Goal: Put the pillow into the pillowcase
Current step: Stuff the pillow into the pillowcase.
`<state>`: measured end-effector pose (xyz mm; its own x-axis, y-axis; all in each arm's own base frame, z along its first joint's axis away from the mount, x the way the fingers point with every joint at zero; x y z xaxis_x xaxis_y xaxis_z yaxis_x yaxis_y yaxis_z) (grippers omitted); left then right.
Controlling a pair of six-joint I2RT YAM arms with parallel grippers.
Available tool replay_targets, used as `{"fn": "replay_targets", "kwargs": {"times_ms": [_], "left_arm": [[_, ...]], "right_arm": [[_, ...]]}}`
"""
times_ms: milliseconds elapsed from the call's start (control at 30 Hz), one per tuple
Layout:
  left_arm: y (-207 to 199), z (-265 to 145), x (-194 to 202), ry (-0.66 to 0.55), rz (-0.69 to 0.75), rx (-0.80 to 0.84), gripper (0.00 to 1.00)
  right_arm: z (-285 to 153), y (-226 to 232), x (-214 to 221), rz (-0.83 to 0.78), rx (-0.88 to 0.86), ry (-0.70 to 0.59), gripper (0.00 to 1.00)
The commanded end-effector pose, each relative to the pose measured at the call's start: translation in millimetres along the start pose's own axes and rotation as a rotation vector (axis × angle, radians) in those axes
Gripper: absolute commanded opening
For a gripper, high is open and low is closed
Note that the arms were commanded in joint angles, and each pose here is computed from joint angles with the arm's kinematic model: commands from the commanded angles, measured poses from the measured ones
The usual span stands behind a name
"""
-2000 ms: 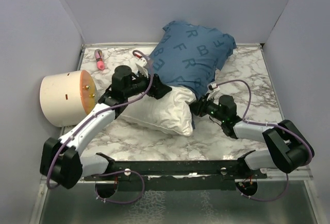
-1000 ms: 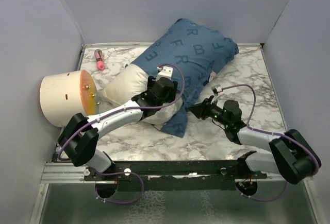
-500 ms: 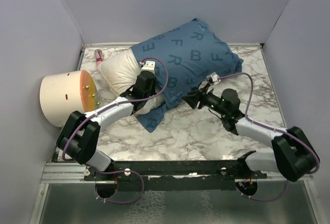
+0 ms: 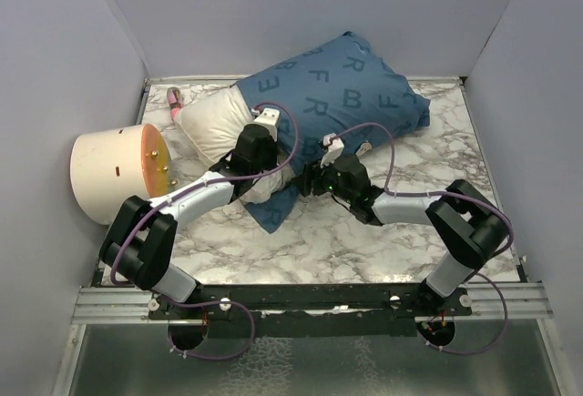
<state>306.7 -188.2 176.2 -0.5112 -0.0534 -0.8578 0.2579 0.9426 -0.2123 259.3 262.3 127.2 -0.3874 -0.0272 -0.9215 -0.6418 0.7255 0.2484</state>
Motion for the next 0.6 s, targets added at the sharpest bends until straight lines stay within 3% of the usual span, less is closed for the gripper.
{"fn": "replay_targets", "kwargs": {"times_ms": [0,67,167,333,567], "left_arm": [[-10,-1,22,0.106,-0.002,0.136,0.02],[-11,-1,21,0.102,-0.002,0.141,0.02],[-12,-3,19,0.097,0.001,0.151,0.02],[-12,-4,17,0.088,0.027,0.164,0.01],[-20,1,7,0.060,0.054,0.229,0.00]], "right_arm": [[22,-9,-6,0.032,0.209,-0.011,0.60],[26,-14,0,0.054,0.270,-0.005,0.57],[26,-20,9,0.080,0.343,0.004,0.42],[10,-19,9,0.056,0.314,-0.015,0.05],[-26,-1,-2,-0.073,0.063,-0.120,0.01]]}}
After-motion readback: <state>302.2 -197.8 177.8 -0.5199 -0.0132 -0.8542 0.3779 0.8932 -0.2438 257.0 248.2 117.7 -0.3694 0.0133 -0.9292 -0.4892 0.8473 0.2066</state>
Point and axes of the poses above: each gripper's point midway between its finger pads, its own z axis out along the fingers, its own y axis along the line the jaws close on, x = y × z, the point moved 9 cm from there along -z, back along the fingers, and after that the axes turned 6 degrees about -z, right-handed, at the moved point
